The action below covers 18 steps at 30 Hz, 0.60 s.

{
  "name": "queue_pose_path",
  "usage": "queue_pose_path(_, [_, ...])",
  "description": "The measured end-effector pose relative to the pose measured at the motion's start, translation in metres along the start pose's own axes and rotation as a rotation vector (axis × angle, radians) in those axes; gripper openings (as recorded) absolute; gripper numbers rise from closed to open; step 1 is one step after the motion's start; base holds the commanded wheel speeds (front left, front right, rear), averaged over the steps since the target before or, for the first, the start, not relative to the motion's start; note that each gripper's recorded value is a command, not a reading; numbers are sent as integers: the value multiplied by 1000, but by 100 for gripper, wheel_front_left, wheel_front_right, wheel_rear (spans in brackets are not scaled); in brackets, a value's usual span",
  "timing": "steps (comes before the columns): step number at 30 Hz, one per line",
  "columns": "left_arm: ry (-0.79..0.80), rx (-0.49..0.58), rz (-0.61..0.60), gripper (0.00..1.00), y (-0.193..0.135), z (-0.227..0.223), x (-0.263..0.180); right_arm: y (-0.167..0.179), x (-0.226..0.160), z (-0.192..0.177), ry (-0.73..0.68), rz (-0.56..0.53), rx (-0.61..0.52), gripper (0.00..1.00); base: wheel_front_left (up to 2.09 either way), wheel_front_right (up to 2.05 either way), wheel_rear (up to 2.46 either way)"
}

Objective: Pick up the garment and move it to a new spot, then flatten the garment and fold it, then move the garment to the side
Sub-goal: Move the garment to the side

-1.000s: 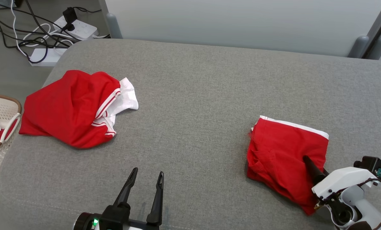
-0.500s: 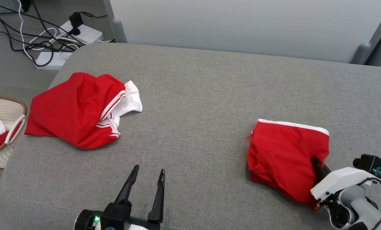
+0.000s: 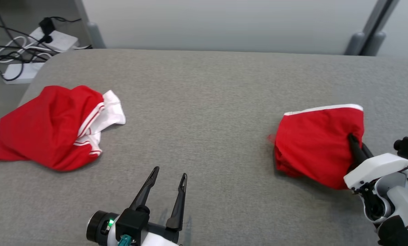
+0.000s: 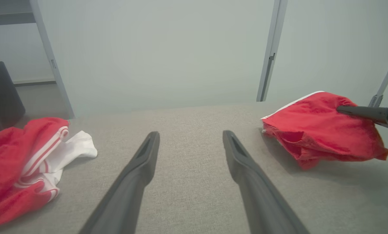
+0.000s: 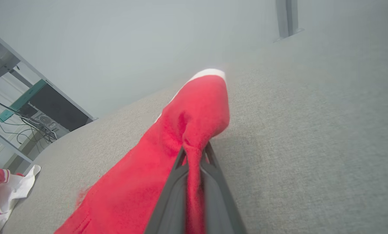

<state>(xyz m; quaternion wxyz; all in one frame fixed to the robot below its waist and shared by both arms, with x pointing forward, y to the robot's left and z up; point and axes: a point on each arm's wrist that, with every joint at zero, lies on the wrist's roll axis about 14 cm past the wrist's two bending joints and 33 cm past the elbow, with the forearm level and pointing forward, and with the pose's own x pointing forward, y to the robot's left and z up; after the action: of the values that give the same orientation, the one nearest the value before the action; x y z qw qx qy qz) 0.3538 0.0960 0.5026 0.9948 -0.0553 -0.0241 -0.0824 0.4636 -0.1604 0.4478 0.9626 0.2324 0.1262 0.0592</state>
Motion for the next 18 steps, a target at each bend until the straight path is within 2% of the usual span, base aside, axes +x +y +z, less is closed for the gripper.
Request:
queue_pose_path(3, [-3,-3,-33,100,-9,0,7,-11,-4,11,-35,-26,1,0,0,0,0])
queue_pose_path(10, [0,-7,-168,100,-46,-4,30,-62,-35,30,-121,-162,15,0,0,0,0])
queue_pose_path(18, [14,-15,-312,100,-89,-14,48,-106,-78,27,-161,-308,54,0,0,0,0])
